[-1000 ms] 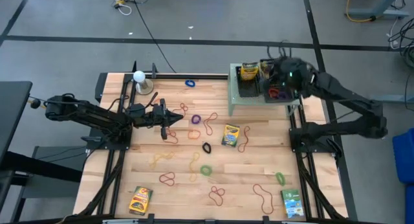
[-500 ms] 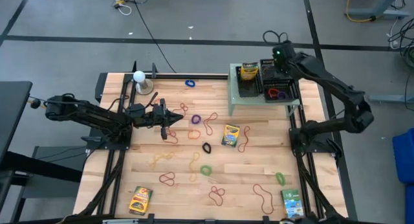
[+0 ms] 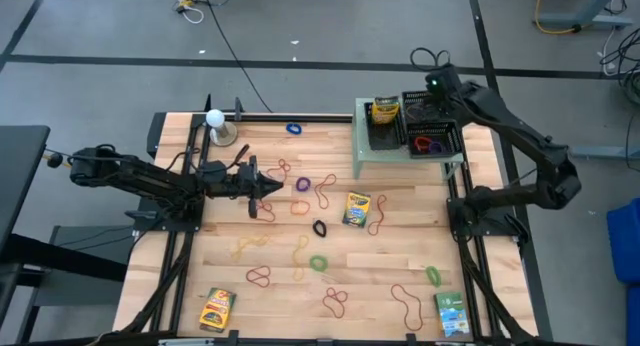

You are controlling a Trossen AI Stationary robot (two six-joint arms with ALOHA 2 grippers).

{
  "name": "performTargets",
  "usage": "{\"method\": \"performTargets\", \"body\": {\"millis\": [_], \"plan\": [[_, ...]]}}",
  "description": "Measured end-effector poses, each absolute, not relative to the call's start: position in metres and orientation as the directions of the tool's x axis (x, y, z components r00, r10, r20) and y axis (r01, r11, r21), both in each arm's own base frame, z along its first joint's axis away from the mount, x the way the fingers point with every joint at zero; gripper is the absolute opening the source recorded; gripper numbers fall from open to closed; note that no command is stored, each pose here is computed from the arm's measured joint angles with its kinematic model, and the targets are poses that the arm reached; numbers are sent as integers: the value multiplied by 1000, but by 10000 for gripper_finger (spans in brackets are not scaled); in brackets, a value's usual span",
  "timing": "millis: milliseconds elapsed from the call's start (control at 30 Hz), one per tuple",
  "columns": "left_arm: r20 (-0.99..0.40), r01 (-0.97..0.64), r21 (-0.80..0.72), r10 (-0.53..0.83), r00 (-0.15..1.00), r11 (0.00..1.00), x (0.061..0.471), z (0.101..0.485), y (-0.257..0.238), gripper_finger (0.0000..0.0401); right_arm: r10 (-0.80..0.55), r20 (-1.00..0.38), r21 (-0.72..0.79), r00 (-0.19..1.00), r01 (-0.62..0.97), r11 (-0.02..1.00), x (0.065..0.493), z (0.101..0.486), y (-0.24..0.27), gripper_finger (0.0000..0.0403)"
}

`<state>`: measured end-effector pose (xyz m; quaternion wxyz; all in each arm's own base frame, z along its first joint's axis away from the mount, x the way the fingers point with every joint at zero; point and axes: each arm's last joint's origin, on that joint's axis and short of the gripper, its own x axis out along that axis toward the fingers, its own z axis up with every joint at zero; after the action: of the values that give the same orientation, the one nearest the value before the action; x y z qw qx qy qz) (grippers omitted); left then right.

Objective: Pick & Place Office Desk Supplies
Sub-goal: Put the right yellow rubber band into the top right black bin on the shelf, then put the red rubber band into the top right black bin on the shelf

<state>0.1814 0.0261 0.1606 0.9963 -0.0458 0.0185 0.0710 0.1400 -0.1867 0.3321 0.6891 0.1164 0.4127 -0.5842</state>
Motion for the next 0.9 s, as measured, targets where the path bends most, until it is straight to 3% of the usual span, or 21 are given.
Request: {"method": "performTargets", "body": {"millis": [167, 433, 533, 633, 767, 900], "plan": [[-39, -149, -82, 146, 988, 985, 181, 161, 26, 23, -743, -669, -294, 28, 908, 299, 134, 346, -172, 183], [-9, -144, -81, 144, 990, 986, 182, 165, 26, 23, -682, -731, -251, 14, 924, 288, 145, 326, -193, 75], [-7, -143, -99, 143, 990, 985, 182, 165, 26, 23, -648, -762, -220, 22, 931, 291, 149, 317, -200, 53], [3, -142, -118, 143, 990, 983, 182, 166, 26, 23, -635, -772, -183, 32, 945, 271, 151, 315, -202, 62], [6, -141, -120, 143, 990, 983, 182, 166, 26, 23, -642, -766, -147, 37, 962, 231, 150, 317, -202, 109], [6, -134, -131, 136, 991, 982, 182, 166, 26, 23, -645, -760, -143, 83, 946, 290, 147, 325, -193, 159]]}}
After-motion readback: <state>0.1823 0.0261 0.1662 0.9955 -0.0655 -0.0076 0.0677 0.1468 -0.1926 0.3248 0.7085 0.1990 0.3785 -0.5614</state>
